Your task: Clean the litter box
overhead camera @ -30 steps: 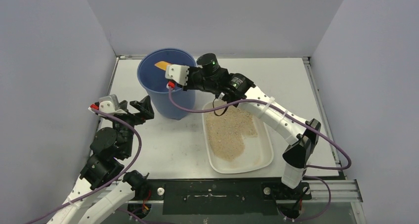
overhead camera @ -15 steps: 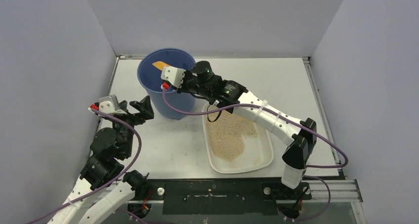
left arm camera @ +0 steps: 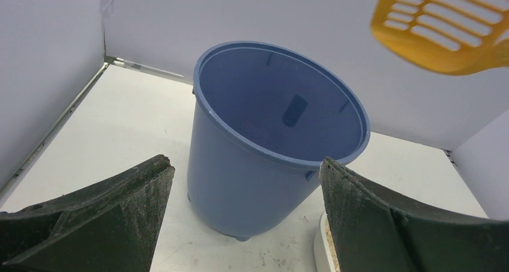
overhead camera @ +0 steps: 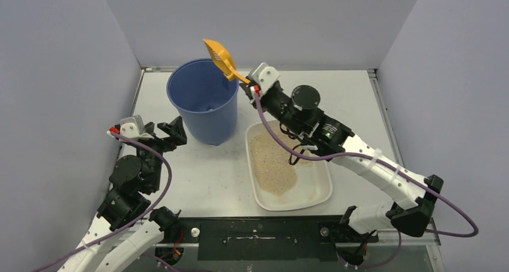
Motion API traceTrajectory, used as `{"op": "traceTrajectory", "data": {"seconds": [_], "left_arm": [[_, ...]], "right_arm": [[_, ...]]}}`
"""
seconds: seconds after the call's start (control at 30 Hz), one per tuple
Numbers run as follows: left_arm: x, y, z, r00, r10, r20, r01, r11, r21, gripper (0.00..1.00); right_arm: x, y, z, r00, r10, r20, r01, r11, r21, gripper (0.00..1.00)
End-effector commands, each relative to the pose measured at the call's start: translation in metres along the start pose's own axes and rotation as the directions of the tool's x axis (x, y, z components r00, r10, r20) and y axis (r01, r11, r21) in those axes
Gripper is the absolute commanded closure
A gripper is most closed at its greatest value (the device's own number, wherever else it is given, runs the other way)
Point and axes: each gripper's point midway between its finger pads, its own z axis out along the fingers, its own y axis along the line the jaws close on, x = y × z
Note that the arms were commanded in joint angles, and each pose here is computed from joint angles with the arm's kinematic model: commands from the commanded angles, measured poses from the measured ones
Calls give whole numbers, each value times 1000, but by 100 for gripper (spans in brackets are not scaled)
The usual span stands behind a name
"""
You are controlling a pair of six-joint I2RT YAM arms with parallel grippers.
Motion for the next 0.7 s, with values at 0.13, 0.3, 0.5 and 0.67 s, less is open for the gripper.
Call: {"op": "traceTrajectory", "data": {"seconds": [0.13, 0.3, 0.5, 0.67], "left_arm": [[-11, -1, 2, 999, -18, 36, 18, 1000, 0, 9], [-9, -3, 4, 1000, -11, 29, 11, 1000, 0, 10], [-5, -4, 6, 1000, -3, 19, 3, 1000, -2, 10], [-2, -4, 7, 1000, 6, 9, -6, 1000, -5, 10]], "right_arm": [[-9, -39, -60, 928, 367, 60, -371, 902, 222, 100], [21, -35, -90, 863, 505, -1, -486, 830, 272, 100], [61, -20, -123, 811, 585, -28, -551, 778, 301, 100], [105, -8, -147, 744, 663, -90, -588, 712, 383, 100]]}}
